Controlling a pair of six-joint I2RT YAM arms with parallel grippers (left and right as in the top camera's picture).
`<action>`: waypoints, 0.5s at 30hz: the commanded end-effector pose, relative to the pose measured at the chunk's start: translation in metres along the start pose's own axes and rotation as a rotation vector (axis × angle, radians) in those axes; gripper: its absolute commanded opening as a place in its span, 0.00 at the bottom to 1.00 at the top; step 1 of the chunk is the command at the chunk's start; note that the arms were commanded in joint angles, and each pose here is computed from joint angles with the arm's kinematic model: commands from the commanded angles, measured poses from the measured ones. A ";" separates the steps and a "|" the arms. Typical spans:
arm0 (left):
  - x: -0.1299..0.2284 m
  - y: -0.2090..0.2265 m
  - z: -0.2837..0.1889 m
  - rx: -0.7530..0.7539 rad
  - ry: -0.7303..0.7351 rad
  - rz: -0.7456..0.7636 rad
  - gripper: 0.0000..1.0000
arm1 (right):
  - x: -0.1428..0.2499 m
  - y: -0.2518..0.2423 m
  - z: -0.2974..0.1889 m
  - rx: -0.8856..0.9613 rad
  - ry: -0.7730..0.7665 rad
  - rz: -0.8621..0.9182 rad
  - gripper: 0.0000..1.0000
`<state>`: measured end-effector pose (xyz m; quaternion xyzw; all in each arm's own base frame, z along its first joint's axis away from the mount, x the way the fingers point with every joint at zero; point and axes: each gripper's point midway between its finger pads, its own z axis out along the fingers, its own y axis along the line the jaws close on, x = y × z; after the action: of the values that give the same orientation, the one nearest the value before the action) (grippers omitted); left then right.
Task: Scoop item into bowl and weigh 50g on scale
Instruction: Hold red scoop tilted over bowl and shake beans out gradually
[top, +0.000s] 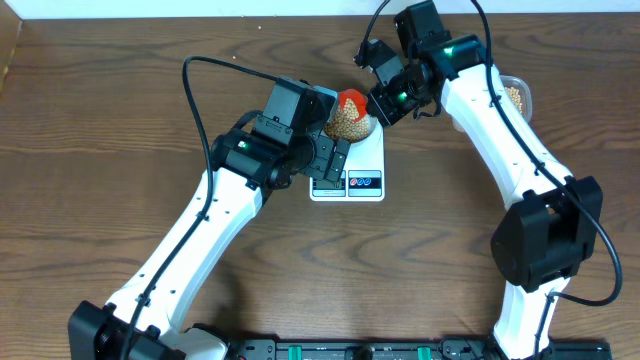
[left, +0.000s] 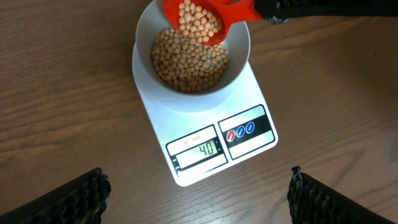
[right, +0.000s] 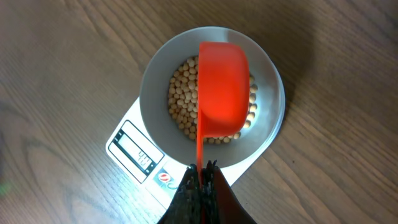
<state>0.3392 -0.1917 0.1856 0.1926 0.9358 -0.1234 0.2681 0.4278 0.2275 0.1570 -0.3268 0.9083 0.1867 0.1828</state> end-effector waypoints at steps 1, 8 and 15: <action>-0.001 0.000 -0.005 0.001 -0.010 -0.003 0.94 | -0.014 0.009 -0.021 0.006 -0.054 -0.058 0.01; -0.001 0.000 -0.005 0.001 -0.010 -0.003 0.94 | -0.013 0.010 -0.021 0.005 -0.054 -0.057 0.01; -0.001 0.000 -0.005 0.001 -0.010 -0.003 0.94 | -0.013 0.011 -0.021 -0.003 -0.052 -0.055 0.01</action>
<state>0.3392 -0.1917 0.1856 0.1926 0.9358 -0.1234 0.2681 0.4275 0.2274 0.1569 -0.3338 0.9058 0.1857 0.1835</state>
